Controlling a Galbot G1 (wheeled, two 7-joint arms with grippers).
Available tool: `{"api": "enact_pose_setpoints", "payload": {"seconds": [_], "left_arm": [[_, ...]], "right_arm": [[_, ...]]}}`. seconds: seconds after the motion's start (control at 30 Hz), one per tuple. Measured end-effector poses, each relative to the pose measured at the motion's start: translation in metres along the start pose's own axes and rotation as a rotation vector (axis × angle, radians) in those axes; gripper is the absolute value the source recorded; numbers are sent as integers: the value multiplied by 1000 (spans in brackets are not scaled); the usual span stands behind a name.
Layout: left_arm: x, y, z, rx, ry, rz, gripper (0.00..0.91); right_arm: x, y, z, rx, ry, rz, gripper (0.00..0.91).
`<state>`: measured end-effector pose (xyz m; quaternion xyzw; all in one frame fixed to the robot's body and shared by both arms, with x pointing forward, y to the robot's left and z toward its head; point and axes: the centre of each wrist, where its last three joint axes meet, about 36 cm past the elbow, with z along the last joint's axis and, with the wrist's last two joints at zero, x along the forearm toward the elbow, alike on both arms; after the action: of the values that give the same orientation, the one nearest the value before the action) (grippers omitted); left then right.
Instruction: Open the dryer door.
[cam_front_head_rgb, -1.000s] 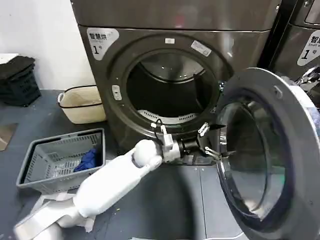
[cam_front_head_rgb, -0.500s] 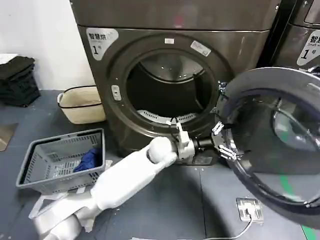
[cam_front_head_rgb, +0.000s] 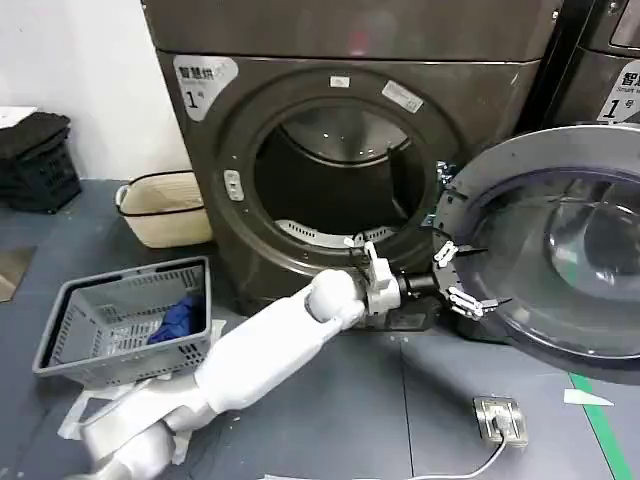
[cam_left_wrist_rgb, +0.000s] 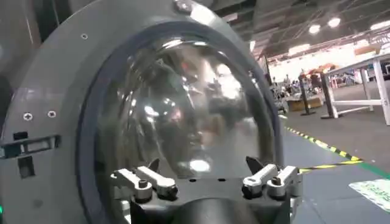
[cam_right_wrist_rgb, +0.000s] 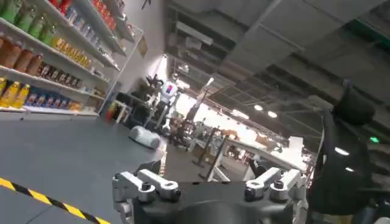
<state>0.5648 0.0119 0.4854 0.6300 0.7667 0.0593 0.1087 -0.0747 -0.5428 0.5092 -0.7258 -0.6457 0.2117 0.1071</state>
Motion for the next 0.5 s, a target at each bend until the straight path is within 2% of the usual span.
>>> {"api": "enact_pose_setpoints", "payload": {"seconds": [0.37, 0.5], "left_arm": [[7, -6, -2, 21, 13, 7, 907], [26, -15, -13, 40, 39, -40, 907]], "right_arm": [[0, 0, 0, -3, 4, 3, 907], [0, 1, -3, -6, 6, 2, 907]]}}
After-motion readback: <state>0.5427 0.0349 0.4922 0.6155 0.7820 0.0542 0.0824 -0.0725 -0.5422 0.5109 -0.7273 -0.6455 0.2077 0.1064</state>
